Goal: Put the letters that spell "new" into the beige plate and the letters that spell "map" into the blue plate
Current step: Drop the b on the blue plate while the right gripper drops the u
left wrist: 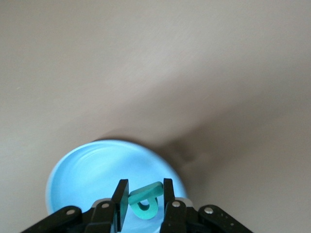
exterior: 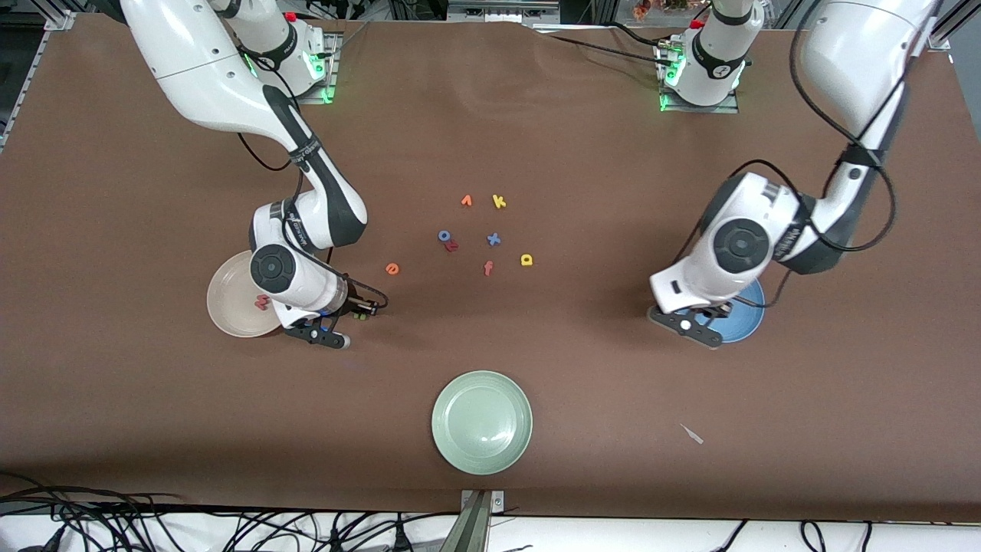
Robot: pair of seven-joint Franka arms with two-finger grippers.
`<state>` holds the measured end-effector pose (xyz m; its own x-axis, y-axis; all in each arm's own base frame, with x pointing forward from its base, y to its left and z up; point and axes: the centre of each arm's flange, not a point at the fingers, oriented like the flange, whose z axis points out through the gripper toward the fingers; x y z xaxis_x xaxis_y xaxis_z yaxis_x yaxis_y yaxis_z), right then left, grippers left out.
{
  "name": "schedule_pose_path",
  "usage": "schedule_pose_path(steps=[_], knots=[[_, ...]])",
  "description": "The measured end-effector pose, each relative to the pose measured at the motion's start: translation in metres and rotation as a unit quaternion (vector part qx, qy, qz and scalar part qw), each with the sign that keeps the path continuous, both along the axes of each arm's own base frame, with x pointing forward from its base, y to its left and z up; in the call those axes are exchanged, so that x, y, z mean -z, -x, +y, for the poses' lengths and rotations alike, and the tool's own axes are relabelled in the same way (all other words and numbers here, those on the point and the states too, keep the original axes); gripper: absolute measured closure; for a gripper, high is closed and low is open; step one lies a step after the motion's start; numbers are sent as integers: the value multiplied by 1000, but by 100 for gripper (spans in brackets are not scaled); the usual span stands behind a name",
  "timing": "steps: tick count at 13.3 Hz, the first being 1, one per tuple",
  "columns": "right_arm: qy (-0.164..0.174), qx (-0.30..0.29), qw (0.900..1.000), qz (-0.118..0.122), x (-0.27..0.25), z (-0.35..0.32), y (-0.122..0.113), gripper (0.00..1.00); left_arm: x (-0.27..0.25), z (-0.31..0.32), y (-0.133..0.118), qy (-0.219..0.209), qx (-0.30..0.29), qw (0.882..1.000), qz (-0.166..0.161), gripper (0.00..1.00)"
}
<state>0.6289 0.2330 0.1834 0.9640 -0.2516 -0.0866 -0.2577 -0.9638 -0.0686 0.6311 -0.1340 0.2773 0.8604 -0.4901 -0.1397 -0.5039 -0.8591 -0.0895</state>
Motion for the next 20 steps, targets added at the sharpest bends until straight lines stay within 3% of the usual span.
schedule_pose_path(steps=[4,7,10,13,14,17,19,20], knots=[[13,-31,999,12,-2,-16,-2,74,30,53,15,-3,17,999,49,67],[23,-74,997,13,-18,-38,-3,74,39,63,20,0,13,998,55,63],[32,-122,992,11,-36,-64,8,74,35,57,18,4,18,999,48,35],[39,-195,980,8,-50,-106,18,74,6,11,14,22,50,998,27,4],[41,-213,976,9,-52,-120,19,74,-7,-8,15,26,62,997,23,0],[45,-248,968,15,-47,-151,22,71,-35,-56,25,36,70,997,12,0],[44,-267,963,20,-43,-159,25,70,-43,-88,36,43,36,998,5,0],[43,-269,962,20,-42,-162,25,64,-45,-106,43,42,11,999,2,0]])
